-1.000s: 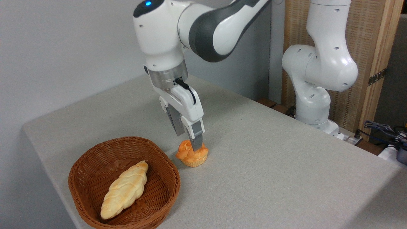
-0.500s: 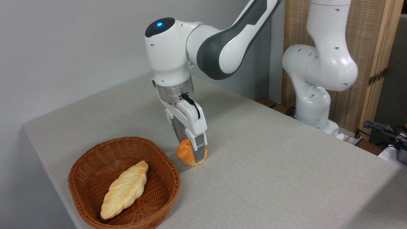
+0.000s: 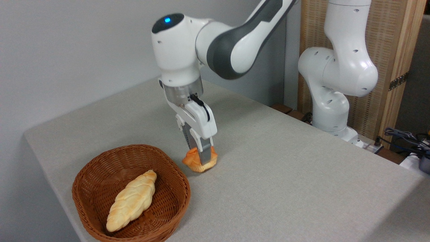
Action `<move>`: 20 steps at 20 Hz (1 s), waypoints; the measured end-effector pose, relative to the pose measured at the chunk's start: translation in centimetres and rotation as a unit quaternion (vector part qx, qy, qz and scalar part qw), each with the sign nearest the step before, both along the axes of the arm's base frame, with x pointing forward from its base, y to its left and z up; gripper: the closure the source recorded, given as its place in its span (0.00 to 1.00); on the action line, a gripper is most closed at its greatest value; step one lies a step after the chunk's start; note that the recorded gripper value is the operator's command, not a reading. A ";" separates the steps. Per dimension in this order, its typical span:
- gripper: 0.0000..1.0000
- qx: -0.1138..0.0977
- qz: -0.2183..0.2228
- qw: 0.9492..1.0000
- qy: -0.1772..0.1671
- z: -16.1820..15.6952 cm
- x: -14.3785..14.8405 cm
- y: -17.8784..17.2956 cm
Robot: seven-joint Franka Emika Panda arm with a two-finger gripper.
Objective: Put bread into the basket
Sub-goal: 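Carry the held orange bun over the wicker basket, then lower the bun onto the braided loaf and open the gripper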
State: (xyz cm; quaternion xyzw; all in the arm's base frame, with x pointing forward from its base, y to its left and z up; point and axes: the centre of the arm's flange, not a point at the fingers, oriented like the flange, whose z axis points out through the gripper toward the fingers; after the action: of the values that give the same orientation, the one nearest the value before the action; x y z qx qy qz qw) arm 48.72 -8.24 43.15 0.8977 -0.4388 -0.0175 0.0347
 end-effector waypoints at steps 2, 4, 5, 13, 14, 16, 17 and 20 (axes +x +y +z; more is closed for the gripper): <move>0.52 -0.002 -0.006 1.000 0.003 3.2 0.7 0.5; 0.52 -0.007 -0.024 1.000 0.004 6.7 1.4 1.9; 0.51 -0.010 -0.034 0.999 0.007 8.1 1.7 2.7; 0.00 -0.060 0.026 0.997 -0.039 9.8 9.4 1.2; 0.00 -0.061 0.030 0.996 -0.055 9.4 10.3 0.6; 0.00 -0.064 0.032 0.994 -0.081 9.0 11.6 0.2; 0.00 -0.065 0.034 0.993 -0.093 9.1 12.0 0.2; 0.00 -0.066 0.035 0.992 -0.105 9.6 12.3 0.3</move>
State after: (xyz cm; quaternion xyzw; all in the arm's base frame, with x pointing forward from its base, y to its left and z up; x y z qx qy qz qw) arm 61.01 -7.98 52.78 0.9051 -0.4087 0.1072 0.0482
